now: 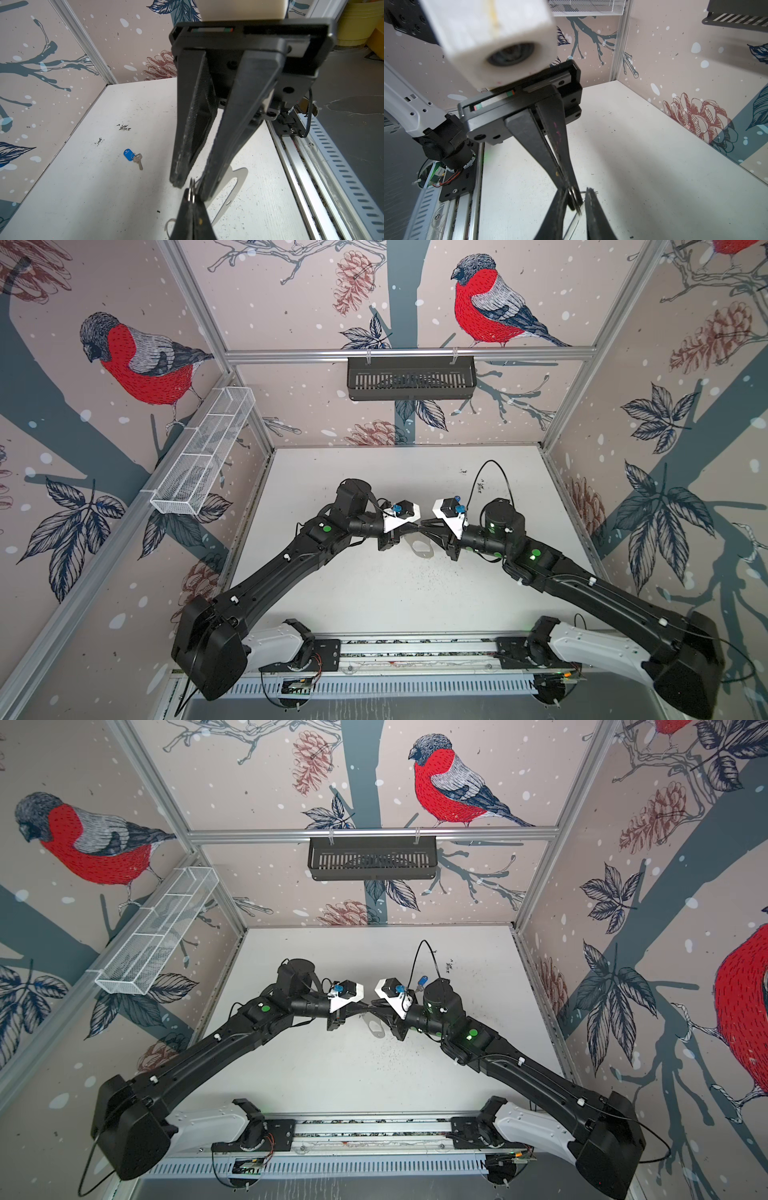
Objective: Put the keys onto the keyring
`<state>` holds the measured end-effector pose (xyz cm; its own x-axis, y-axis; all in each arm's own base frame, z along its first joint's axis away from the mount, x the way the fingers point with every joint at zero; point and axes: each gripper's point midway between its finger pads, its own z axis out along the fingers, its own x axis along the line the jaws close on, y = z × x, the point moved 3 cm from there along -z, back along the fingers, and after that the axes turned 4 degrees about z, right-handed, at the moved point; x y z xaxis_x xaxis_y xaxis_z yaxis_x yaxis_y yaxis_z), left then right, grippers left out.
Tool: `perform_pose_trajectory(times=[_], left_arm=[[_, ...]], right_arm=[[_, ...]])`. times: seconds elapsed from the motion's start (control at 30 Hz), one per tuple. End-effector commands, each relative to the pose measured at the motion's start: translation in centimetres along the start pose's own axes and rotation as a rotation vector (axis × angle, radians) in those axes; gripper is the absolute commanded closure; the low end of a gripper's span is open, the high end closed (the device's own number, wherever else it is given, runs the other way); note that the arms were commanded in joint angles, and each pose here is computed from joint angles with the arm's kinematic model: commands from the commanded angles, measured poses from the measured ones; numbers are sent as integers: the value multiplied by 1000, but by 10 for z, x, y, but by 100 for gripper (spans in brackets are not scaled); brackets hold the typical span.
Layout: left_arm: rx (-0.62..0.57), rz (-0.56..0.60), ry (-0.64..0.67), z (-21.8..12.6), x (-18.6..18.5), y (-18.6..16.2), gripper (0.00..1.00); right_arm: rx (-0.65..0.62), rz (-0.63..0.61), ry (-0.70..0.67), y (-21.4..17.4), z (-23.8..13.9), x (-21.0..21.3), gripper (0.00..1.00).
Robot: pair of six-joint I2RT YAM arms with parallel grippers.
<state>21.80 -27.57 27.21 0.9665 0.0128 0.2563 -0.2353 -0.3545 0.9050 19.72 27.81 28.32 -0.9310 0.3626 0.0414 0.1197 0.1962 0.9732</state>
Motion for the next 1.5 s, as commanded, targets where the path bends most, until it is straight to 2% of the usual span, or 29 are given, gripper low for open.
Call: perform_pose_trajectory(times=[0.0,0.33,0.7,0.93,1.13,1.2,1.27,1.4,1.47], left_arm=[[-20,17,-9,-2,-2,5,100],[-28,26,-4,-4,-2,8,100],[-37,31,4,-5,-2,11,100],[-32,31,24,-6,0,11,100],[-38,38,46,-8,0,10,94],[-40,42,46,-9,0,11,100],[-38,41,43,-8,0,10,100],[-35,37,39,-6,0,8,100],[-34,38,40,-5,1,7,100]], right_arm=[[-4,3,2,2,-1,-1,80],[6,8,12,-1,2,-1,85],[14,3,37,-3,3,2,94],[22,-1,39,-2,4,1,96],[3,-4,31,1,0,-2,97],[0,-2,28,1,-1,-3,98],[-3,0,26,2,-2,-4,98],[-16,24,-24,6,-4,-13,94],[-41,49,-68,10,-9,-22,77]])
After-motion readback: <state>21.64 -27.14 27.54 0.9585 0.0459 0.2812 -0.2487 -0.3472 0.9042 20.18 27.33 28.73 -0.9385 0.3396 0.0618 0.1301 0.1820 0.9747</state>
